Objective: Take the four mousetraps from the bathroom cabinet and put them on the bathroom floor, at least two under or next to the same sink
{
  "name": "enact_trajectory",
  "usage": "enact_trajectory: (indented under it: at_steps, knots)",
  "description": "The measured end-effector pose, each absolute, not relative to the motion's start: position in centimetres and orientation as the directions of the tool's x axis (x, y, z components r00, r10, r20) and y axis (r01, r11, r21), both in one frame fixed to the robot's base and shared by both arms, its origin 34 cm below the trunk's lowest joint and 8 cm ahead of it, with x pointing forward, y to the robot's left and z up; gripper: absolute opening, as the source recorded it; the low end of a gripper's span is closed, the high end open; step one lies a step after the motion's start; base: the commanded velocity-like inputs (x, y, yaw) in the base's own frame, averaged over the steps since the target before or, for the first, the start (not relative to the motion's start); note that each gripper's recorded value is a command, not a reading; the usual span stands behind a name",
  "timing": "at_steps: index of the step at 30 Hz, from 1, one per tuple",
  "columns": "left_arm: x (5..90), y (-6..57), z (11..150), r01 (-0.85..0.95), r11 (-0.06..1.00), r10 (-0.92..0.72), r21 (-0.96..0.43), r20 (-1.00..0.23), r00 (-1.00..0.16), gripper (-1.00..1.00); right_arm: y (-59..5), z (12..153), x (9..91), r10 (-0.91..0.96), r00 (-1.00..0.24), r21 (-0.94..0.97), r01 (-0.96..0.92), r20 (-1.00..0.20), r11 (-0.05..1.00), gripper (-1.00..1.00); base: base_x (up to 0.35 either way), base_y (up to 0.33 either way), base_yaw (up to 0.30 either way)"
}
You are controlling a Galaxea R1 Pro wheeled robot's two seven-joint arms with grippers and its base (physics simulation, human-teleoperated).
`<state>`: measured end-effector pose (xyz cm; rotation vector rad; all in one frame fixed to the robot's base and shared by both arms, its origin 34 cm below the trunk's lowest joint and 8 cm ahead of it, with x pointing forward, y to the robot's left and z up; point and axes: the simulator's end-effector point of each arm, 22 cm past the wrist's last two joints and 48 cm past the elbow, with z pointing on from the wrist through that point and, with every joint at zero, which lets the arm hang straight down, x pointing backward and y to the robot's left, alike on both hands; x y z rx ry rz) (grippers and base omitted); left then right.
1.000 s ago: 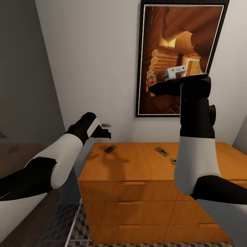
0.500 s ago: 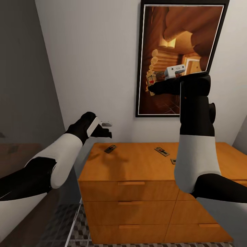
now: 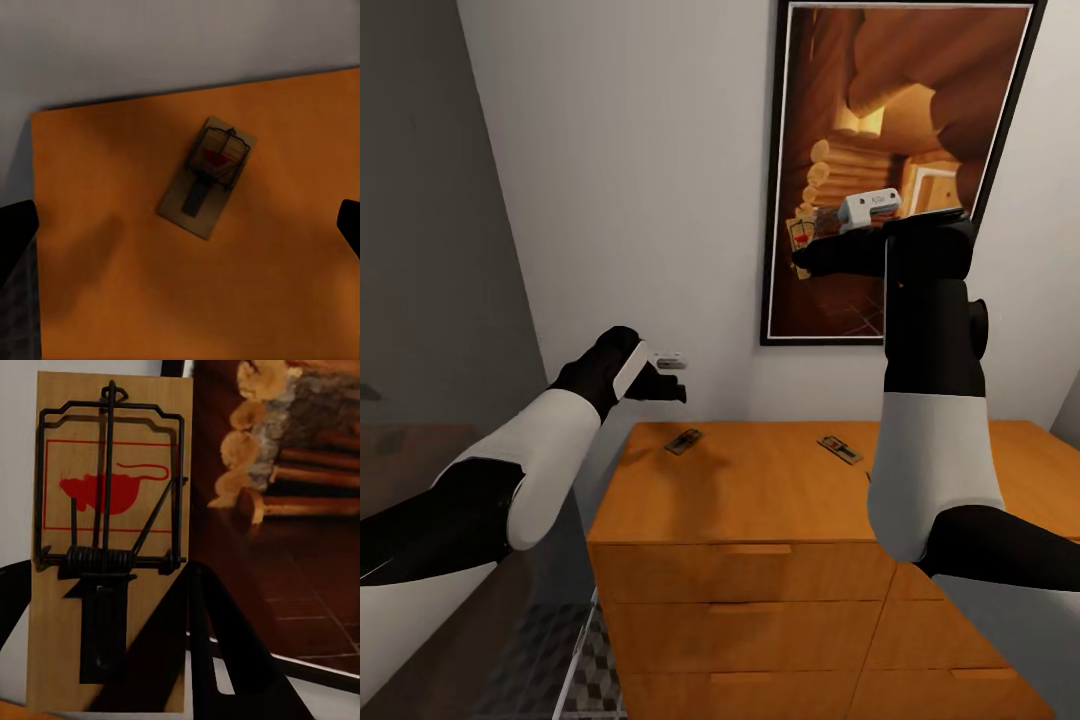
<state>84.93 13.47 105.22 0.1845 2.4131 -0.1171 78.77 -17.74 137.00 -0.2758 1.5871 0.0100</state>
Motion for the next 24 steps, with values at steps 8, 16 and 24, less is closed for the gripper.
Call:
enact_trajectory:
  at_steps: [8, 16, 24]
  knots:
    - [84.92, 13.47, 105.18, 0.164, 0.986, 0.102, -0.033, -0.662, -0.743, 1.00, -17.64, 136.67, 78.98, -0.171, -0.019, -0.165, -0.185, -0.985, 0.969, -1.00, 0.008, 0.002, 0.000]
    - [84.90, 13.46, 105.17, 0.165, 0.986, 0.102, -0.032, -0.662, -0.743, 1.00, -17.61, 136.56, 79.05, -0.171, -0.022, -0.164, -0.186, -0.985, 0.969, -1.00, 0.040, -0.026, 0.000]
    - [84.90, 13.41, 105.19, 0.166, 0.986, 0.105, -0.030, -0.662, -0.742, 1.00, -17.59, 136.70, 79.03, -0.171, -0.021, -0.164, -0.187, -0.985, 0.969, -1.00, 0.097, -0.070, 0.000]
